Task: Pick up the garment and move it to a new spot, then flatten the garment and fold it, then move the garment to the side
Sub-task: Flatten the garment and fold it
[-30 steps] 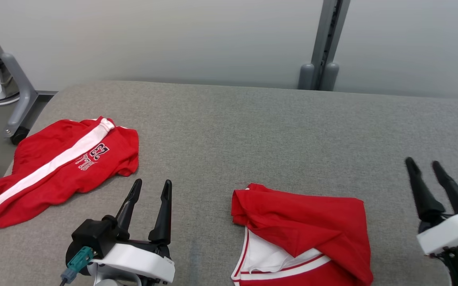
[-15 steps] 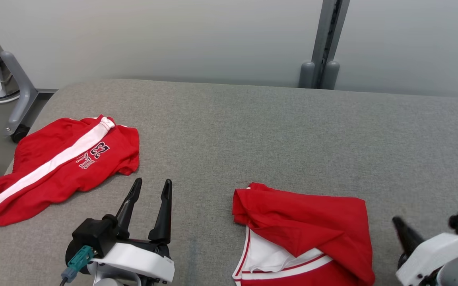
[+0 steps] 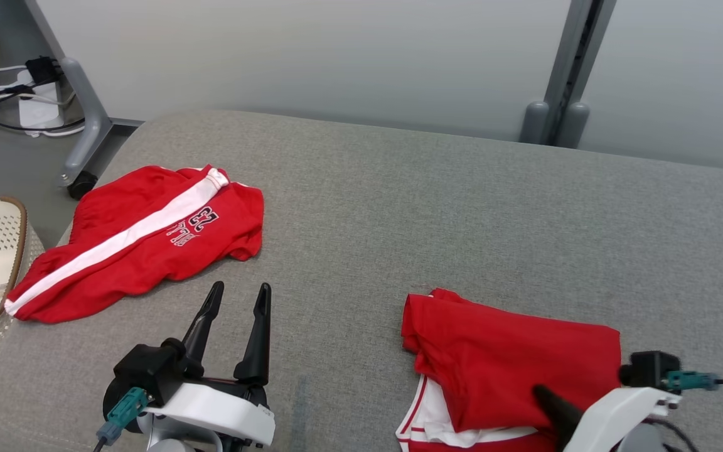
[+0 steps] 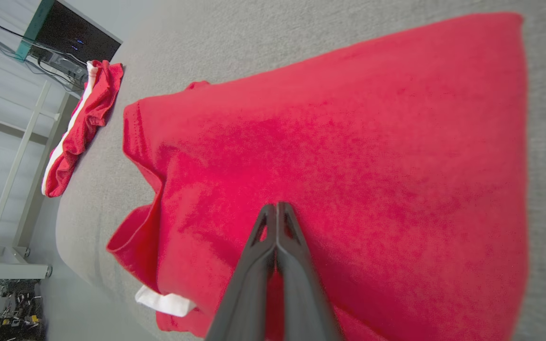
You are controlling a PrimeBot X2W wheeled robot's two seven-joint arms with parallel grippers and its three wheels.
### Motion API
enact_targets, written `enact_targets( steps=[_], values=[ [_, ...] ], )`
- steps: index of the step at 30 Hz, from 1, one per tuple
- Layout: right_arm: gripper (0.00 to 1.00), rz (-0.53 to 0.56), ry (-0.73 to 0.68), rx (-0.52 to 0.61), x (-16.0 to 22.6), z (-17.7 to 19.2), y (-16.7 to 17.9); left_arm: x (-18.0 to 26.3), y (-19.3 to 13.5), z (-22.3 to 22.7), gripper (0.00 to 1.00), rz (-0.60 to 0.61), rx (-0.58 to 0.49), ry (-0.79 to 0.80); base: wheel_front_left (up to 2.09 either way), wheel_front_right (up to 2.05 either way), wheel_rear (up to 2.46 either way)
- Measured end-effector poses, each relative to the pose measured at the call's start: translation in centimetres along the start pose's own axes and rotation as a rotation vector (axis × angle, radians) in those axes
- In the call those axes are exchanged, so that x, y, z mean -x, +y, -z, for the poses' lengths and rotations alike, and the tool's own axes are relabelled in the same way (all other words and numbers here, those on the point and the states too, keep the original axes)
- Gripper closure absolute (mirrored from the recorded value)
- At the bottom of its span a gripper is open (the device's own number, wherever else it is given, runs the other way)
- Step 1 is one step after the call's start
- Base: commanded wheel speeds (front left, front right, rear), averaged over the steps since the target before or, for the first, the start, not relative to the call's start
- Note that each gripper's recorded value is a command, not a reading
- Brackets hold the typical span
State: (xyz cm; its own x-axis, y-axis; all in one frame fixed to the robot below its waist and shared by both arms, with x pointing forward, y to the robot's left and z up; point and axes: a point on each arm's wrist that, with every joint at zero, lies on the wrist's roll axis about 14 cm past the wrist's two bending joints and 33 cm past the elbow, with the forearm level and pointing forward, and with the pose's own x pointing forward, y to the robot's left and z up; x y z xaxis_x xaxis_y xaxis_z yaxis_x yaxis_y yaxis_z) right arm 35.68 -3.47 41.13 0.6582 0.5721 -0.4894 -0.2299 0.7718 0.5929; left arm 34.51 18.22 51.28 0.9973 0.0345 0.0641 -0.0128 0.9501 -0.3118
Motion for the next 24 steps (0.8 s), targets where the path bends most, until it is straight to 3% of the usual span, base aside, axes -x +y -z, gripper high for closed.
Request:
enact_targets(
  steps=[13, 24],
  values=[
    [1.00, -0.267, 0.179, 0.150, 1.0, 6.1, 8.8, 0.2, 0.3, -0.1, 0.00, -0.013, 0.003, -0.005, 0.00, 0.00, 0.00],
    [1.00, -0.272, -0.061, 0.185, 2.8, 0.0, 8.5, -0.3, -1.0, -0.3, 0.00, 0.028, 0.007, -0.012, 0.00, 0.00, 0.00]
  ],
)
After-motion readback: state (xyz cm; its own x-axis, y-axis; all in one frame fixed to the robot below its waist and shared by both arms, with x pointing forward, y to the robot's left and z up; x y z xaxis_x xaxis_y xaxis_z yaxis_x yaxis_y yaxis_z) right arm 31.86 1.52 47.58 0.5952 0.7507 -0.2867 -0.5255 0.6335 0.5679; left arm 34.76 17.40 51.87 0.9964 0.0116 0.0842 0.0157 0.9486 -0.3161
